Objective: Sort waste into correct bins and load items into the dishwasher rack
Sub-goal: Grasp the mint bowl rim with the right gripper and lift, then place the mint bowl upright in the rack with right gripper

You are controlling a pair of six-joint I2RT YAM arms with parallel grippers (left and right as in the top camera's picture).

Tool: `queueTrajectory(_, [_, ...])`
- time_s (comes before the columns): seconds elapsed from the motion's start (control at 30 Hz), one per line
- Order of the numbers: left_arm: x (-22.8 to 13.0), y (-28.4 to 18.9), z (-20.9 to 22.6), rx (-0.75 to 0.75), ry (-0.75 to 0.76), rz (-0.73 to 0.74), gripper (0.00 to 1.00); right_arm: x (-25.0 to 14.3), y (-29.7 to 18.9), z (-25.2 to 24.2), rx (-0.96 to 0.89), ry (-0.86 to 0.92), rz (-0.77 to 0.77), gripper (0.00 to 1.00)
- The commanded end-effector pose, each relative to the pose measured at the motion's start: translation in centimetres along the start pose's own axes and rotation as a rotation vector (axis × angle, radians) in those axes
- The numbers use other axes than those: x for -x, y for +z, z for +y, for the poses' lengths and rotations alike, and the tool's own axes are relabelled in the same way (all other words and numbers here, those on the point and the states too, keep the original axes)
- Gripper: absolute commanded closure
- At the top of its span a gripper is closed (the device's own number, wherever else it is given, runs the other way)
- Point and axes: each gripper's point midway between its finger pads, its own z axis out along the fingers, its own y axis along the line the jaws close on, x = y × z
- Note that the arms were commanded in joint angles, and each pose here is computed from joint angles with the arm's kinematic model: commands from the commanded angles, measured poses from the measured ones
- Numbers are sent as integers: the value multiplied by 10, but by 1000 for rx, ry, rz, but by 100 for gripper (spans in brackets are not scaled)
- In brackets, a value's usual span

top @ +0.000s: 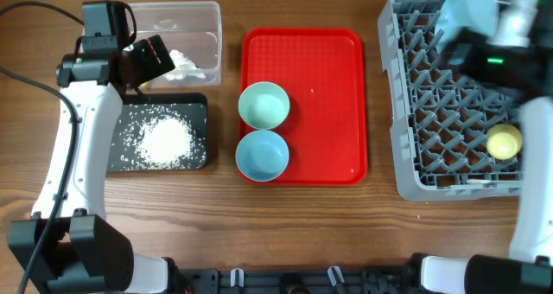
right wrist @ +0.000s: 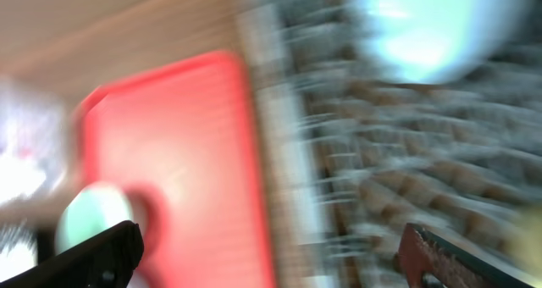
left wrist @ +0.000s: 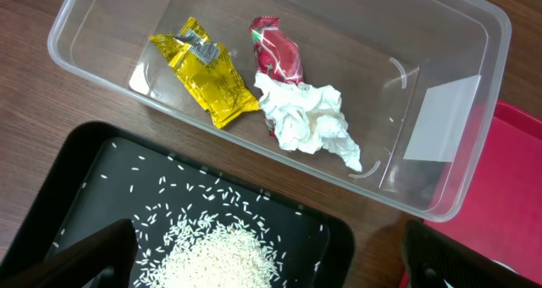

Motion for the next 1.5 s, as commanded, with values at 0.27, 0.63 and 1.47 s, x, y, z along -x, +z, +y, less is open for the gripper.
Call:
queueTrajectory(0.27, [6, -8, 3, 5, -16, -28, 0, -187, 149, 181, 156, -505, 580, 17])
queueTrajectory(0.63, [6, -8, 3, 5, -16, -28, 0, -168, 225, 199, 134, -463, 408, 59])
queueTrajectory(1.47, [6, -8, 3, 5, -16, -28, 0, 77, -25, -35, -958, -521, -231, 96])
